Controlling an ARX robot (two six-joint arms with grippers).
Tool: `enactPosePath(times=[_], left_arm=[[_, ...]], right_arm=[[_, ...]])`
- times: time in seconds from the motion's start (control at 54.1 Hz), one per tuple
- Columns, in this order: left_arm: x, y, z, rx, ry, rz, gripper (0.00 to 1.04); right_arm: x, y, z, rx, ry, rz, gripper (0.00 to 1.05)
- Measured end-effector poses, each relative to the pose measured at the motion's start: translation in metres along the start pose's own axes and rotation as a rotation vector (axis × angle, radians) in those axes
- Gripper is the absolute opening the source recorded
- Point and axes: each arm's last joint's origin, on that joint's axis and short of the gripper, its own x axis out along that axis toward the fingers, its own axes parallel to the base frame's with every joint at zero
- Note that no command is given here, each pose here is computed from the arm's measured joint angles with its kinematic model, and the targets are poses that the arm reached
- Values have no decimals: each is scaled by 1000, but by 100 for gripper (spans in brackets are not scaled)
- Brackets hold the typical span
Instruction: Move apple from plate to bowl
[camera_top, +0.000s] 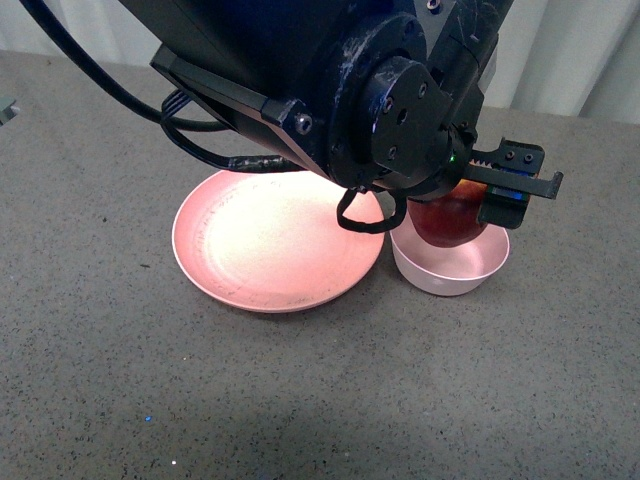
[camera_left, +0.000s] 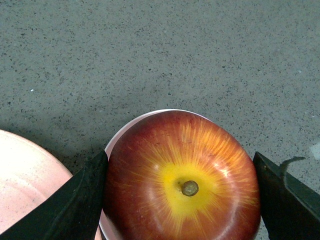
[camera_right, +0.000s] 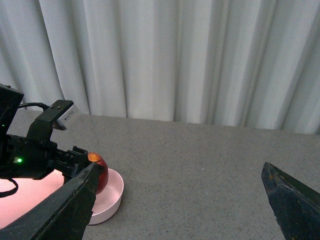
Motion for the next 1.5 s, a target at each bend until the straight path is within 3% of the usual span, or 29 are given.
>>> enactPosePath(times=[0.314, 0.554, 0.684, 0.924, 1.09, 1.22, 1.497], left_arm=[[14, 2, -16, 36, 57, 12, 76], [15, 0, -11, 46, 58, 4, 76], [15, 0, -11, 58, 56, 6, 99], [10, 0, -7, 49, 14, 19, 98], [-15, 8, 5, 4, -69, 47, 98], [-55, 29, 14, -60, -159, 115, 98], [-109, 67, -33, -143, -129, 260, 98]], right_arm=[[0, 0, 0, 0, 0, 0, 95], [0, 0, 0, 0, 0, 0, 95], [0, 0, 0, 0, 0, 0, 95], [0, 0, 0, 0, 0, 0, 95], [0, 0, 0, 0, 0, 0, 95], [0, 0, 0, 0, 0, 0, 95], [0, 0, 0, 0, 0, 0, 95]])
